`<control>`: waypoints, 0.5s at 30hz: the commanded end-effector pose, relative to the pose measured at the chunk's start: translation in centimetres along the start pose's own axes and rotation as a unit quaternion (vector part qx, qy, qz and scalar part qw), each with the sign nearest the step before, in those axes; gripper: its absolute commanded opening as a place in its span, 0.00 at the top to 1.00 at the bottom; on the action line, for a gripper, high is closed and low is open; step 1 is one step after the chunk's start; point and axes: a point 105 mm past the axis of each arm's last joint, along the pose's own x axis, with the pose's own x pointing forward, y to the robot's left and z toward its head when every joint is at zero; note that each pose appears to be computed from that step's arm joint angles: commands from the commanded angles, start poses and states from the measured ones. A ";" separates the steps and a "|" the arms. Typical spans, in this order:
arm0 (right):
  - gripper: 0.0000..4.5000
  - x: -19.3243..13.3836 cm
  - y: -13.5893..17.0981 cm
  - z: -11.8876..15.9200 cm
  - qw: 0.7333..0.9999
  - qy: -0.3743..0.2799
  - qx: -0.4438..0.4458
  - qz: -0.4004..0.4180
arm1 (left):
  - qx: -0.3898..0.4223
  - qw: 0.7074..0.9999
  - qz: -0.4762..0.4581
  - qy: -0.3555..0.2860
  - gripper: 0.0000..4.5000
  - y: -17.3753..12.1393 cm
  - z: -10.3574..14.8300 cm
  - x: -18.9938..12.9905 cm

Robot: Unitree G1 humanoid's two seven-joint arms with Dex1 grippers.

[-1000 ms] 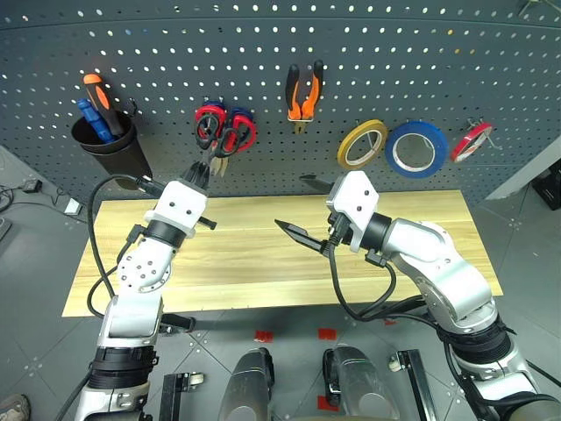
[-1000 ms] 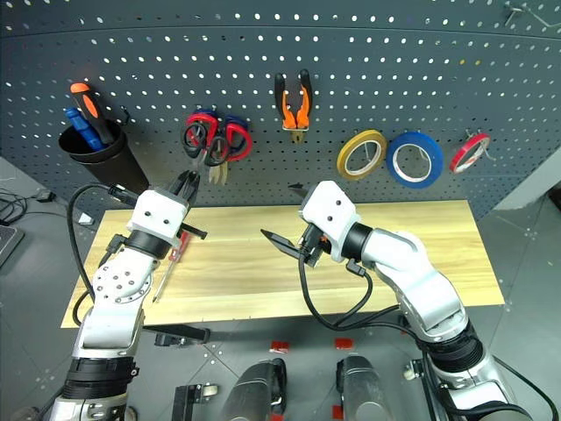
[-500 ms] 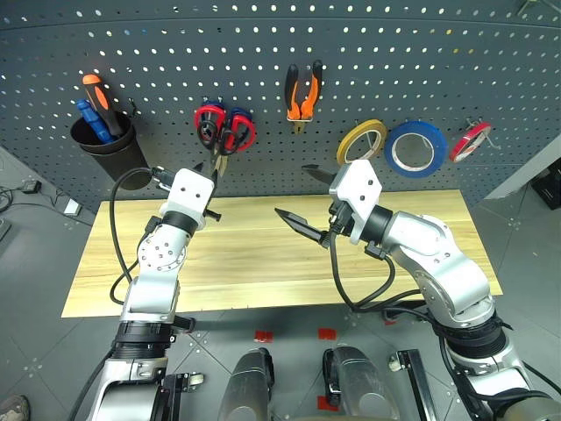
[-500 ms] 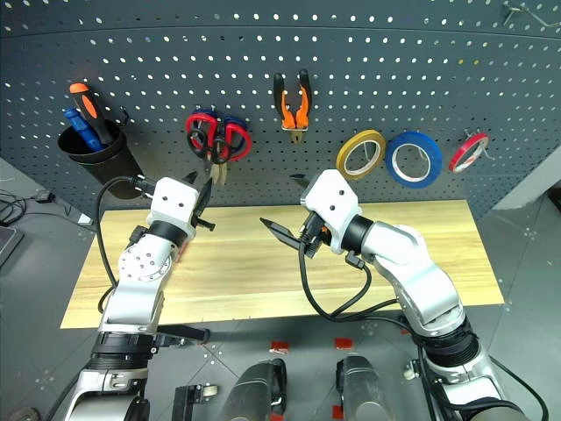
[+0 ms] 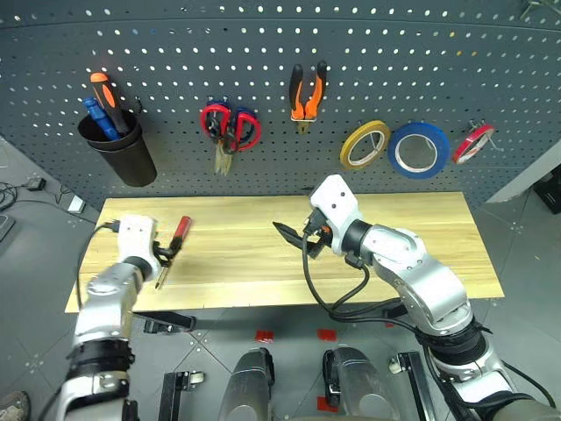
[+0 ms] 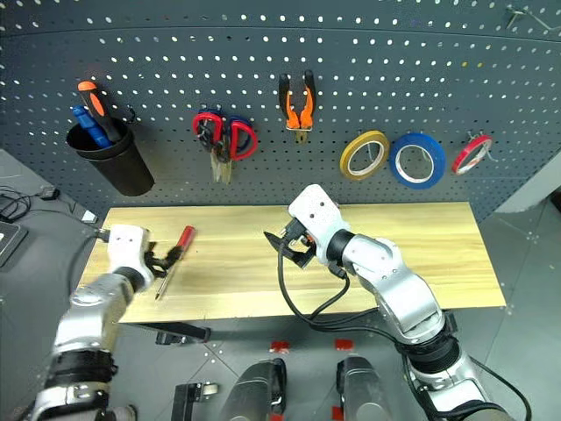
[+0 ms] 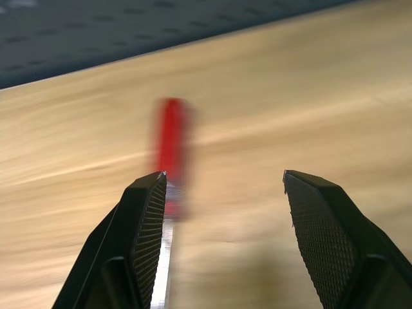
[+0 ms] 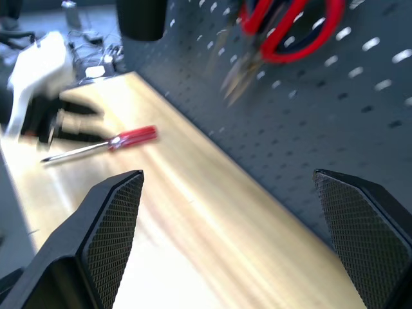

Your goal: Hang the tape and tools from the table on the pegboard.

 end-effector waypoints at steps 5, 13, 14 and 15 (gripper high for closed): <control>0.00 0.6 1.1 2.6 1.000 -0.005 0.019 0.020 | -0.009 0.998 -0.024 0.051 0.33 0.6 -0.4 2.2; 0.00 1.2 1.7 3.6 0.999 -0.002 0.015 0.049 | -0.049 0.994 -0.012 0.097 0.33 0.3 0.1 4.7; 0.00 1.1 1.7 3.7 0.999 -0.002 0.013 0.051 | -0.050 0.994 -0.010 0.101 0.33 0.3 0.0 4.8; 0.00 1.1 1.7 3.7 0.999 -0.001 0.013 0.052 | -0.054 0.993 -0.009 0.107 0.33 0.4 -0.1 4.8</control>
